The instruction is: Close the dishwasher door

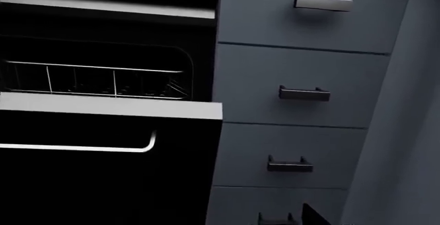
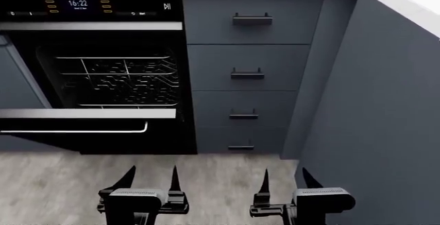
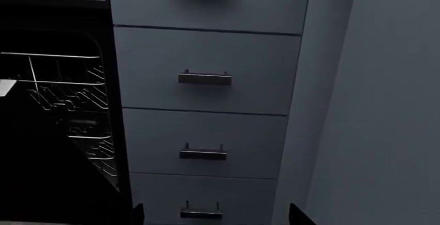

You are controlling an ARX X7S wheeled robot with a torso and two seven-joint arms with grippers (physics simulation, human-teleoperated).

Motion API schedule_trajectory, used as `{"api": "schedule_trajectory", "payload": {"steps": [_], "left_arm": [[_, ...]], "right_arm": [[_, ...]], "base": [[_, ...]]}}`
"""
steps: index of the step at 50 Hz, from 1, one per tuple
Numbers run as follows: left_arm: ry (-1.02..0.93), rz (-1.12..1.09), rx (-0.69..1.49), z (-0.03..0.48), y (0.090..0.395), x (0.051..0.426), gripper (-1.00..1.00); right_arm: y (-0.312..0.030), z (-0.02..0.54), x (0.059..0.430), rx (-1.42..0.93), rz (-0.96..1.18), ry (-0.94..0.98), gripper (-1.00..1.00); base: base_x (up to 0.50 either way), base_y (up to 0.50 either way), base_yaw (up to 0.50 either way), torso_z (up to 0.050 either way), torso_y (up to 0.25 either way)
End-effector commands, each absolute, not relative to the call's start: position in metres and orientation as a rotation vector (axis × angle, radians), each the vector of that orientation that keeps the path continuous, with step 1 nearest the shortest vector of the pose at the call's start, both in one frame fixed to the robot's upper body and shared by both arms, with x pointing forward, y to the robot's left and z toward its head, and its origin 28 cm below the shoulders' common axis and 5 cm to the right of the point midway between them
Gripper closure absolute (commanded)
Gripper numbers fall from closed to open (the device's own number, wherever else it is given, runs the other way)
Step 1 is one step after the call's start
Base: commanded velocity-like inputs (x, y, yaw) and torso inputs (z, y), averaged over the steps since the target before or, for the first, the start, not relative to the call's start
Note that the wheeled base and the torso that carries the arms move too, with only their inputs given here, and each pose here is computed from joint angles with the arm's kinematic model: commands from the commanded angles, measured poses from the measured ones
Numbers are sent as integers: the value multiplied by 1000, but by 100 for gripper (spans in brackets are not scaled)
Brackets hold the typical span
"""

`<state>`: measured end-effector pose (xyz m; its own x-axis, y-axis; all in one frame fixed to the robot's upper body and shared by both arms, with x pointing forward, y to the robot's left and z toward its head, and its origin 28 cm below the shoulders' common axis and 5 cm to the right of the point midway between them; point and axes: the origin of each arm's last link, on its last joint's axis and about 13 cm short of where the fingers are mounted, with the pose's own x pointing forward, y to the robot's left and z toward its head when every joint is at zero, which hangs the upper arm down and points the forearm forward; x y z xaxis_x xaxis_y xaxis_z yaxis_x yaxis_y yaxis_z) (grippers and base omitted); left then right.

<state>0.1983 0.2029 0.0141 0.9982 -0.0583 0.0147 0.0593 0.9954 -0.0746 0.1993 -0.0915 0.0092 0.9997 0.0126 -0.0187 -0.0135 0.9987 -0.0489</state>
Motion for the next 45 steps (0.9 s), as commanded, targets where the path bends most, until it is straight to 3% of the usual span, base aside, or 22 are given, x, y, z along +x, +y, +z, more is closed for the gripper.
{"api": "schedule_trajectory", "payload": {"steps": [1,45], "left_arm": [[-11,-54,-69,13,203,199,-100],[-6,-35,-52,10,204,197,-100]], "right_arm": [[-91,9,199,-50,16,18,-100],[-91,5,197,-54,18,34,-100]], "base": [[0,0,0,-50,0],[0,0,0,-50,0]]}}
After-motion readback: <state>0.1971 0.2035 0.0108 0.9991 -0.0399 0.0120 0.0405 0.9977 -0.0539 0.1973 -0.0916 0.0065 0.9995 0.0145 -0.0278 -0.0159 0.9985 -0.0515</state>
